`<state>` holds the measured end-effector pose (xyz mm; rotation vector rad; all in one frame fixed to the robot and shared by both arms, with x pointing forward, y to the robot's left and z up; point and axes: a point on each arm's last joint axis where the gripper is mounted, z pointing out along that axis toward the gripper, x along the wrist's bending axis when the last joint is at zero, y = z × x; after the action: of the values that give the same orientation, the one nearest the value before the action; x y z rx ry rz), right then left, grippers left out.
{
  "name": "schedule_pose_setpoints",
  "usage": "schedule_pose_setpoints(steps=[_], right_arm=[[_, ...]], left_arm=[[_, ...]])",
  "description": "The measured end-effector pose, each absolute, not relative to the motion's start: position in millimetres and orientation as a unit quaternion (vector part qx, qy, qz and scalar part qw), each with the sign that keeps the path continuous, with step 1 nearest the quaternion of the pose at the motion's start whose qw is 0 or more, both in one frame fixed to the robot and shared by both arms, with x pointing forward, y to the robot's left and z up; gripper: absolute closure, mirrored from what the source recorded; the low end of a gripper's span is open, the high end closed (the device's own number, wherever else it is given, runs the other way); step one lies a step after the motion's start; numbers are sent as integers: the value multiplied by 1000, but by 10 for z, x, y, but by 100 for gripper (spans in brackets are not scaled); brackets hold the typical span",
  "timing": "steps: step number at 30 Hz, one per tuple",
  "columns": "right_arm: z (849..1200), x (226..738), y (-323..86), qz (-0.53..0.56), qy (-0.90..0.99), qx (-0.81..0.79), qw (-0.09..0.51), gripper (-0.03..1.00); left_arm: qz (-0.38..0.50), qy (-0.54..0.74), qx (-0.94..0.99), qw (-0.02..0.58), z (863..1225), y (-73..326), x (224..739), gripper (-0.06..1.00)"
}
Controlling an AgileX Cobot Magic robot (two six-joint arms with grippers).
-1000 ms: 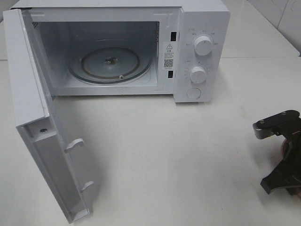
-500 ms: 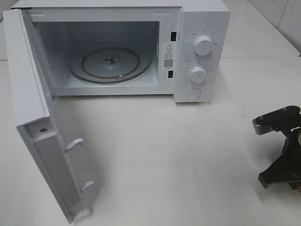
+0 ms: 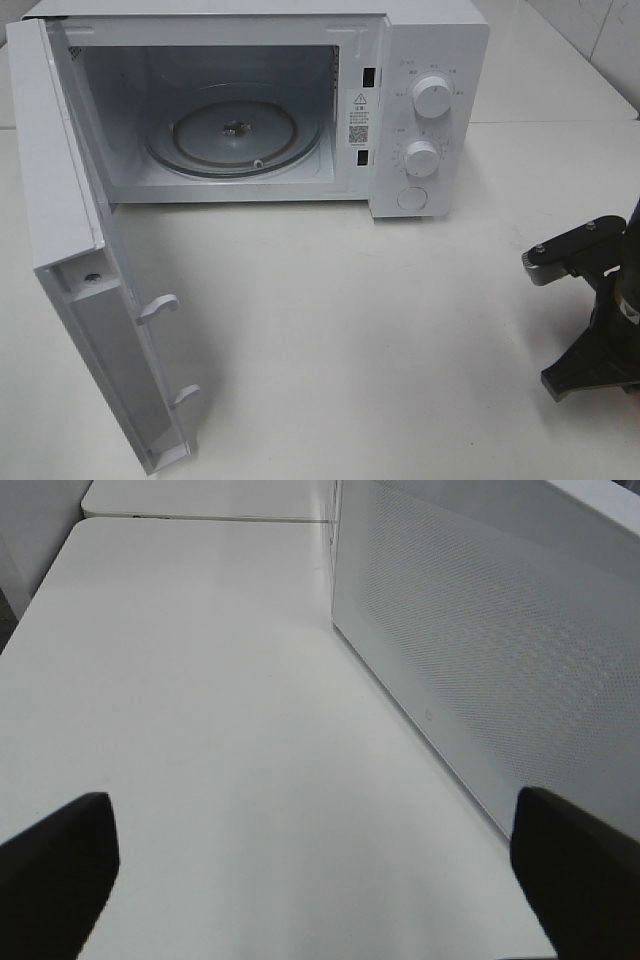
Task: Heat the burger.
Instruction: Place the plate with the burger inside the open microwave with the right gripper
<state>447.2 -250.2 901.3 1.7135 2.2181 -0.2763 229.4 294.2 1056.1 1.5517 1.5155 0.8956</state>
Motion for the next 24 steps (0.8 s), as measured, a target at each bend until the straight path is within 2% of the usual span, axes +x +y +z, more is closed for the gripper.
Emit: schedule_pose_setpoints(steps=[9,24], right_arm=[[9122,4383,-2409,-120,790,572,186,94],[9403,4158,-2151,-98,823,511,226,94]], left_arm=[[352,595,610,387,10561,2942,2294,-4],[352,595,610,387,10561,2942,2294,-4]])
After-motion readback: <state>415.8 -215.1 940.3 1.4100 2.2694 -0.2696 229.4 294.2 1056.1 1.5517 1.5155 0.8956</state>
